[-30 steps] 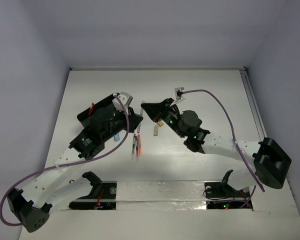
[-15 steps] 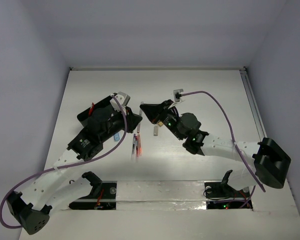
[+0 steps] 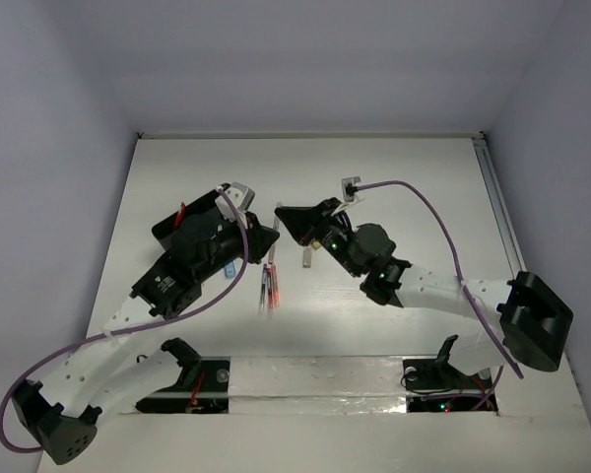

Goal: Sort the stationery into containers
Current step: Close the pen cap on the pen.

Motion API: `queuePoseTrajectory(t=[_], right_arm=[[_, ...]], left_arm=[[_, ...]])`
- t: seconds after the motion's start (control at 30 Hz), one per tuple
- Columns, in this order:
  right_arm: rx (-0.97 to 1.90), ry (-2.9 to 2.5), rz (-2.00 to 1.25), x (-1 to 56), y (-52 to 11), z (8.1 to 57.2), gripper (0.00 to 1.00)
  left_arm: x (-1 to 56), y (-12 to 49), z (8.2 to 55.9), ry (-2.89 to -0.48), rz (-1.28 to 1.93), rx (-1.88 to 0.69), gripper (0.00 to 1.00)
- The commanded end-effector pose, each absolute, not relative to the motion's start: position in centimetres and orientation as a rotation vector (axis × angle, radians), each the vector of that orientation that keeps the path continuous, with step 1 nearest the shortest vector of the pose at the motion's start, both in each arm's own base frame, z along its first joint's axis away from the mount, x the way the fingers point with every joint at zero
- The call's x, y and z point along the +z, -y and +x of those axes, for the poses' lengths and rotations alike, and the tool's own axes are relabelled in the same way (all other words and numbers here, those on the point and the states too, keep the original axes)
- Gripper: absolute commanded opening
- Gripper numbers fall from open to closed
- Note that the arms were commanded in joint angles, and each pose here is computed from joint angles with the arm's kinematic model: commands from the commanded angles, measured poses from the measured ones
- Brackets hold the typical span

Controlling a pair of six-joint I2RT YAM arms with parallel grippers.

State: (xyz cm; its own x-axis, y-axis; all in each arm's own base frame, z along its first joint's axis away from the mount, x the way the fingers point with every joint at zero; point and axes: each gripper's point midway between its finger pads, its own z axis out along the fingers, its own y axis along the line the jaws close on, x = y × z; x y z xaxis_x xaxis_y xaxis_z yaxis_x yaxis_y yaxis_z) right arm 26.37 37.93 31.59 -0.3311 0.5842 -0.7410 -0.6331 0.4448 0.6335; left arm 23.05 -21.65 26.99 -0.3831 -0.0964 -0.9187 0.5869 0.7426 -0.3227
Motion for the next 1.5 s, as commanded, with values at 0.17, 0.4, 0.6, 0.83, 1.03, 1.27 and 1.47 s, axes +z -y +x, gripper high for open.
queuePoseTrajectory(t=[0.17, 0.4, 0.6, 0.83, 1.03, 1.27, 1.47], right_arm=[[1.307, -1.593, -0.114, 27.2, -39.9, 23.1, 0.00], [1.307, -1.595, -0.111, 27.0, -39.6, 22.6, 0.00], [1.340, -1.606, -0.132, 26.8, -40.2, 22.2, 0.00], [1.373, -1.610, -0.125, 27.2, -40.5, 22.0, 0.00], [1.427, -1.609, -0.127, 27.9, -41.7, 21.8, 0.00], [1.472, -1.622, -0.137, 27.7, -42.8, 21.6, 0.00], [1.462, -1.583, -0.144, 29.0, -42.6, 21.8, 0.00]], left_arm=[[31.0, 20.2, 24.6, -1.682, 0.295, -0.722, 0.00], [30.8, 20.4, 24.6, -1.693, 0.292, -0.735, 0.00], [31.0, 20.6, 24.8, -1.694, 0.280, -0.741, 0.00], [31.0, 20.2, 24.8, -1.700, 0.272, -0.726, 0.00], [30.9, 19.7, 24.4, -1.705, 0.250, -0.725, 0.00], [31.1, 18.9, 23.9, -1.704, 0.250, -0.696, 0.00], [30.8, 18.2, 24.4, -1.707, 0.212, -0.660, 0.00]])
